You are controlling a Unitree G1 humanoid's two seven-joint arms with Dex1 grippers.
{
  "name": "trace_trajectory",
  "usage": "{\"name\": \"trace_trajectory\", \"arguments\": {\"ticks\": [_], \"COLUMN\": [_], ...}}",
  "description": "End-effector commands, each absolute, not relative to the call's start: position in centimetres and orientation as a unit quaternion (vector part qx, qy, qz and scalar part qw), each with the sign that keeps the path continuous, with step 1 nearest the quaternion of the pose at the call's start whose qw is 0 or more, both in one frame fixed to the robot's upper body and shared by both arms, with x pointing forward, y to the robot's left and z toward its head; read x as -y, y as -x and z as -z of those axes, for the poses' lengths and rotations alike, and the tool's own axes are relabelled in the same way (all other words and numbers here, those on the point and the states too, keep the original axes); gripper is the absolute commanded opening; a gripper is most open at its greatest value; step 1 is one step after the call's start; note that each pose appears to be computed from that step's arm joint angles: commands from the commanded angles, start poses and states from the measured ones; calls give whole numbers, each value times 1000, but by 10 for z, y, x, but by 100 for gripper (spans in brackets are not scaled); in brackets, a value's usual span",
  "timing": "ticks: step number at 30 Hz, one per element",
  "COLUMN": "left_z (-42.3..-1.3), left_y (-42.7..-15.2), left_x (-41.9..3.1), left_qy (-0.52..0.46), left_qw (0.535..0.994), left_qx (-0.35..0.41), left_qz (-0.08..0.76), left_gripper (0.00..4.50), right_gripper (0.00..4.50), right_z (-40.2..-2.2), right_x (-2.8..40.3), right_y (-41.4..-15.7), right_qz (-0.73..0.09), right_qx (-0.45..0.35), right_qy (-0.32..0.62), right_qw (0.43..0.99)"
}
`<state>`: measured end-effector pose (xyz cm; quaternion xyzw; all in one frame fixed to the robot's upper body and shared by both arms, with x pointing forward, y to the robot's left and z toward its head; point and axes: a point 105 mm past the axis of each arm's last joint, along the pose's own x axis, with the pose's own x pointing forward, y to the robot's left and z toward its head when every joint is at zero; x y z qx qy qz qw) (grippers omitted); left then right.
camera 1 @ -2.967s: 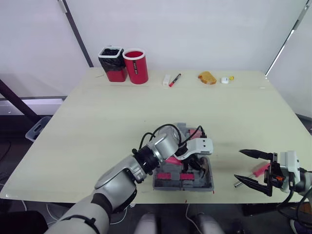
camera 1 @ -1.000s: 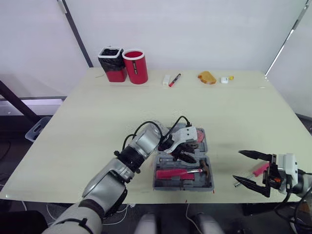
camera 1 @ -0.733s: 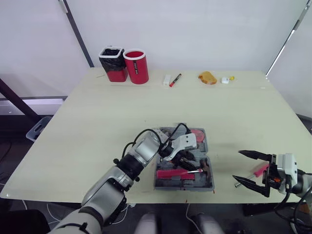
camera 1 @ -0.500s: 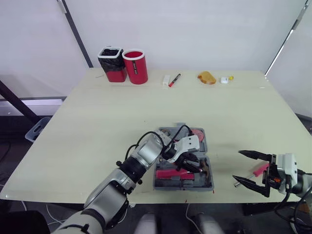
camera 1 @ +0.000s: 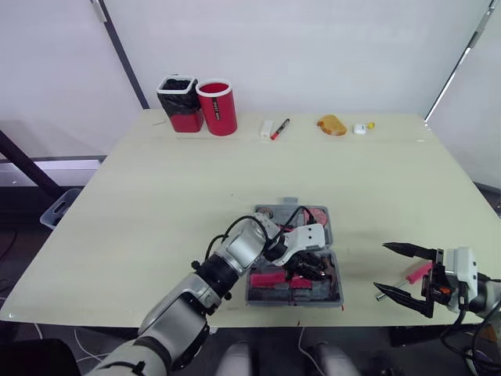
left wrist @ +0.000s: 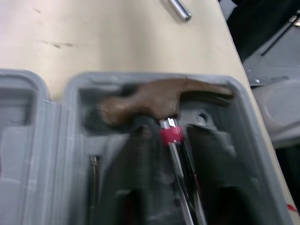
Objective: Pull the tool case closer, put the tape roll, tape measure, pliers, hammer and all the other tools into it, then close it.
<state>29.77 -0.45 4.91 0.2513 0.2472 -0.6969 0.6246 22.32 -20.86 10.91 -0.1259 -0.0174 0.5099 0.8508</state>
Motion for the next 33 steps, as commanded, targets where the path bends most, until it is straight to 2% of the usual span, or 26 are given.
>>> {"name": "trace_trajectory", "arguments": {"ticks": [1,18,25,33], "left_z": [-47,-86,-88,-78], "left_y": [-293,-297,-298,-306], "left_x": [7,15,12,9], "left_qy": [-264,-280,-288,-392], "left_qw": [614,612,609,601], "left_qx": [-246,-207,-213,-200], "left_qz": [702,710,708,667], "left_gripper": [7,7,7,7], "right_gripper": [450,450,450,450], "right_z": [-115,-111,-110,-108], "right_x": [208,208,207,204], "right_y": [-223,-221,-221,-222], "right_qz": [-509,-510,-509,-509], "right_qx": [32,29,29,31], "right_qy": [137,139,138,137], "right_qw": [849,849,849,849]}}
